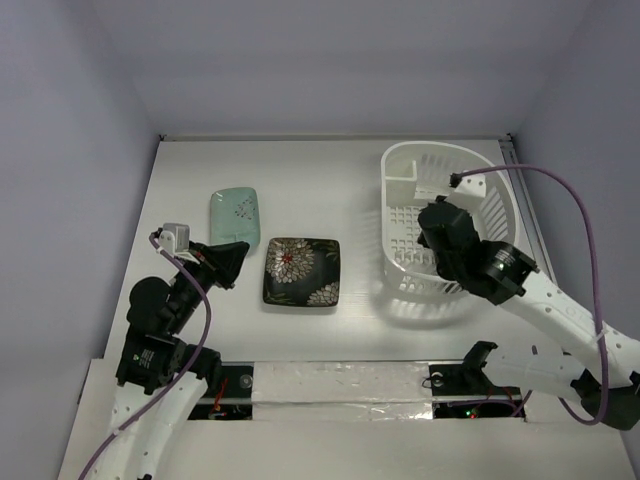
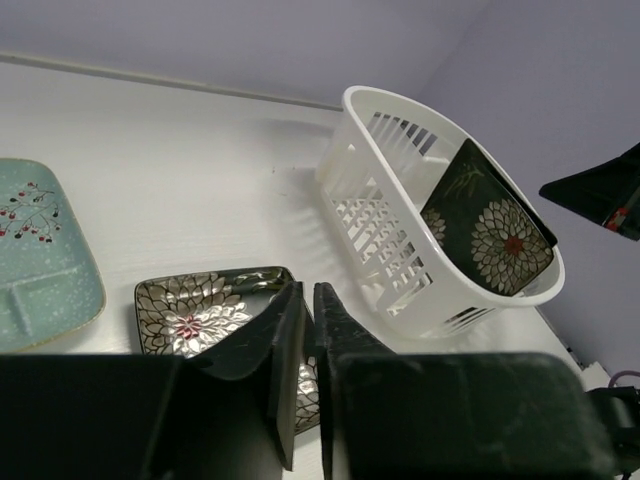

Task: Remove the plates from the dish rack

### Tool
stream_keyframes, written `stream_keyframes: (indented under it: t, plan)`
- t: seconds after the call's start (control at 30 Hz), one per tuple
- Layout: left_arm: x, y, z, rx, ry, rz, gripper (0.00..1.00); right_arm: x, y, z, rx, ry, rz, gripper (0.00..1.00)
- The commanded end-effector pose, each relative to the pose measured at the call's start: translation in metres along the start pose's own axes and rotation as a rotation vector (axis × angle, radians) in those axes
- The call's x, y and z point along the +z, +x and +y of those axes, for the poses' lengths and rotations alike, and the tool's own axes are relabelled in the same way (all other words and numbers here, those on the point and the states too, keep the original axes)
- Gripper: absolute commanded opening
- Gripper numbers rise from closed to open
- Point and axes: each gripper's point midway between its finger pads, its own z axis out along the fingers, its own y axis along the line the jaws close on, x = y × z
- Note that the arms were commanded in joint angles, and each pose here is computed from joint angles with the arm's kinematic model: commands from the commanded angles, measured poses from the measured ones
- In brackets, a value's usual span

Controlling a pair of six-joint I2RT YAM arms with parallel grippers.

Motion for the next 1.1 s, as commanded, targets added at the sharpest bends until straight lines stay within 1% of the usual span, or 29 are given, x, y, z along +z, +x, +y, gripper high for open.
stream_keyframes:
  t: [0.0, 0.03, 0.07, 0.17, 0.27, 0.43, 0.6, 0.73, 0.97, 1.07]
  plan:
    - [-0.002, -0.009, -0.007, 0.009, 0.03, -0.045, 0.08, -0.01, -0.013, -0.038, -0.078, 0.104, 0.029, 0.11]
    - [-0.002, -0.009, -0.007, 0.009, 0.029, -0.046, 0.09, -0.011, -0.013, -0.04, -0.085, 0.113, 0.039, 0.13]
    - [-0.003, -0.009, -0.007, 0.008, 0.03, -0.048, 0.1, -0.014, -0.014, -0.046, -0.105, 0.146, 0.048, 0.17]
    - [-0.005, -0.011, -0.011, 0.01, 0.044, -0.054, 0.14, -0.012, -0.014, -0.054, -0.127, 0.189, 0.071, 0.3]
    - [-0.006, -0.01, -0.012, 0.009, 0.05, -0.05, 0.16, -0.005, -0.011, -0.06, -0.144, 0.21, 0.1, 0.36]
    - [-0.007, -0.011, -0.012, 0.01, 0.047, -0.057, 0.18, 0.013, -0.005, -0.071, -0.177, 0.251, 0.128, 0.35]
    - [-0.007, -0.01, -0.014, 0.009, 0.056, -0.053, 0.19, 0.03, -0.015, -0.076, -0.146, 0.243, 0.109, 0.32]
    - [-0.006, -0.01, -0.014, 0.009, 0.057, -0.052, 0.19, 0.041, -0.01, -0.08, -0.166, 0.262, 0.131, 0.32]
    - [-0.006, -0.009, -0.014, 0.011, 0.059, -0.049, 0.2, 0.052, 0.002, -0.074, -0.175, 0.233, 0.156, 0.32]
    - [-0.006, -0.01, -0.014, 0.011, 0.058, -0.051, 0.2, 0.057, 0.005, -0.081, -0.189, 0.262, 0.168, 0.33]
